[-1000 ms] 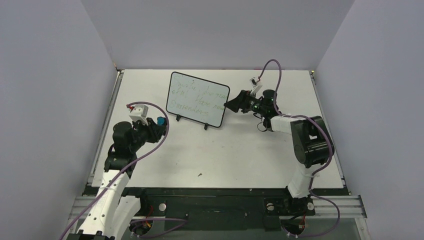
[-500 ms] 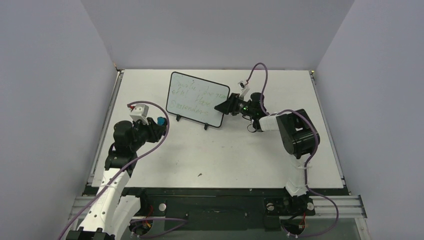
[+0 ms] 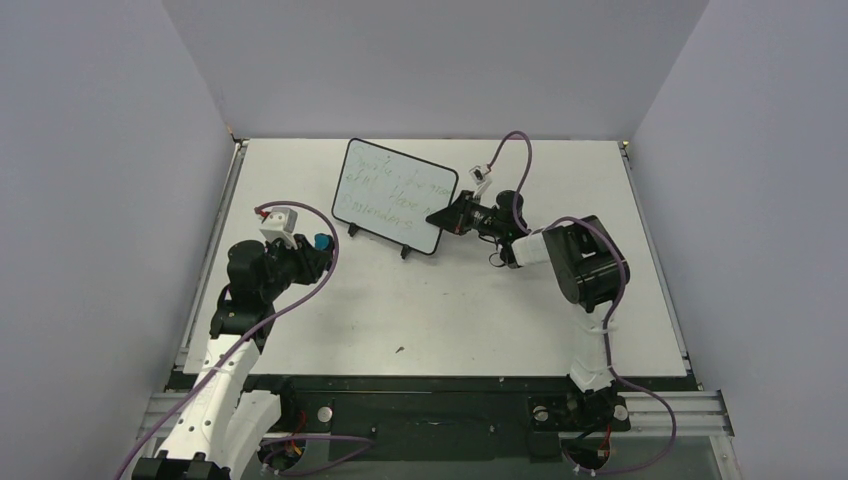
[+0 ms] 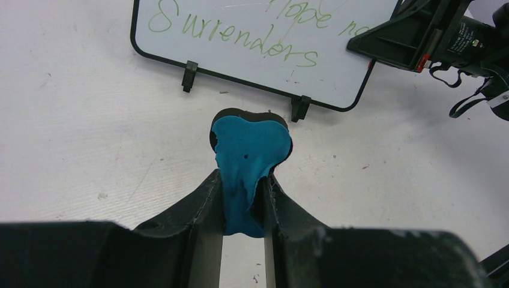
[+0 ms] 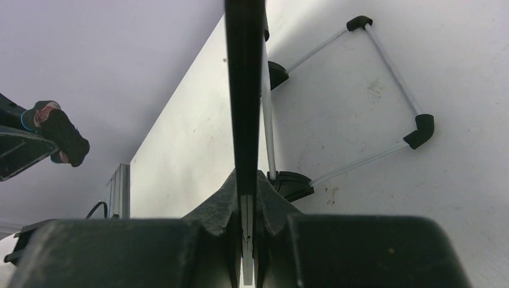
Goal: Erase the whiteboard
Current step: Pick up the whiteboard from the whiteboard stand.
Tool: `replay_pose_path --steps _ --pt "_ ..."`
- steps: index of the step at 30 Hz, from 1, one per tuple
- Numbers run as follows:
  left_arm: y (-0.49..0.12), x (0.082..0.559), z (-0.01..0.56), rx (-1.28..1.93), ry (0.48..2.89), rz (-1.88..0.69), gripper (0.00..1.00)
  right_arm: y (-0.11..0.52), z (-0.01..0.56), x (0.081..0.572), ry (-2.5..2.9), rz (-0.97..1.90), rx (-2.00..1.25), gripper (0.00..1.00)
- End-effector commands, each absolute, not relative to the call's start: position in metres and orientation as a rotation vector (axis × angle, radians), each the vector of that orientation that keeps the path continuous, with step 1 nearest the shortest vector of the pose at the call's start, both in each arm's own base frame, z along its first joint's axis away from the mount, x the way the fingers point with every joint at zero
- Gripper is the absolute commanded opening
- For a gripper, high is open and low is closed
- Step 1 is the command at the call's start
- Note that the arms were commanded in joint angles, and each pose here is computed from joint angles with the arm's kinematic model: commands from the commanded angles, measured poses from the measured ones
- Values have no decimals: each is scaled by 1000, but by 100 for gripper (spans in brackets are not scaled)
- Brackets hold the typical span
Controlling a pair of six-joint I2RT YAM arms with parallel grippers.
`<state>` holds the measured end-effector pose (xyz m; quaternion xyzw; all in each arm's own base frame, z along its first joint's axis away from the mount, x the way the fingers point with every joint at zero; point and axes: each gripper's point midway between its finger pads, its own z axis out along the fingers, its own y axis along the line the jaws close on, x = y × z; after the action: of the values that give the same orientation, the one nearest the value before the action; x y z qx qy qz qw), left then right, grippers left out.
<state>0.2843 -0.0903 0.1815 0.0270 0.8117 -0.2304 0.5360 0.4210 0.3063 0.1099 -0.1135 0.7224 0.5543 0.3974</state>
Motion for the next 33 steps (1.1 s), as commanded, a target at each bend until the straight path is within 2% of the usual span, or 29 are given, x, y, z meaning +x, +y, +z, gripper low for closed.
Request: replay_pose_path --steps 1,8,18,28,33 --pt "-91 293 209 93 1841 -553 0 305 154 424 1680 1417 -332 0" --pt "-92 292 211 91 1835 -559 0 303 199 421 1613 1394 -412 0" --pt "-92 291 213 90 1826 -561 0 297 199 423 1752 1190 -571 0" --pt "-99 289 220 84 1809 -621 0 296 280 427 1670 1199 -633 0" --pt "-102 287 233 31 1778 -675 0 288 293 406 1750 1150 -699 0"
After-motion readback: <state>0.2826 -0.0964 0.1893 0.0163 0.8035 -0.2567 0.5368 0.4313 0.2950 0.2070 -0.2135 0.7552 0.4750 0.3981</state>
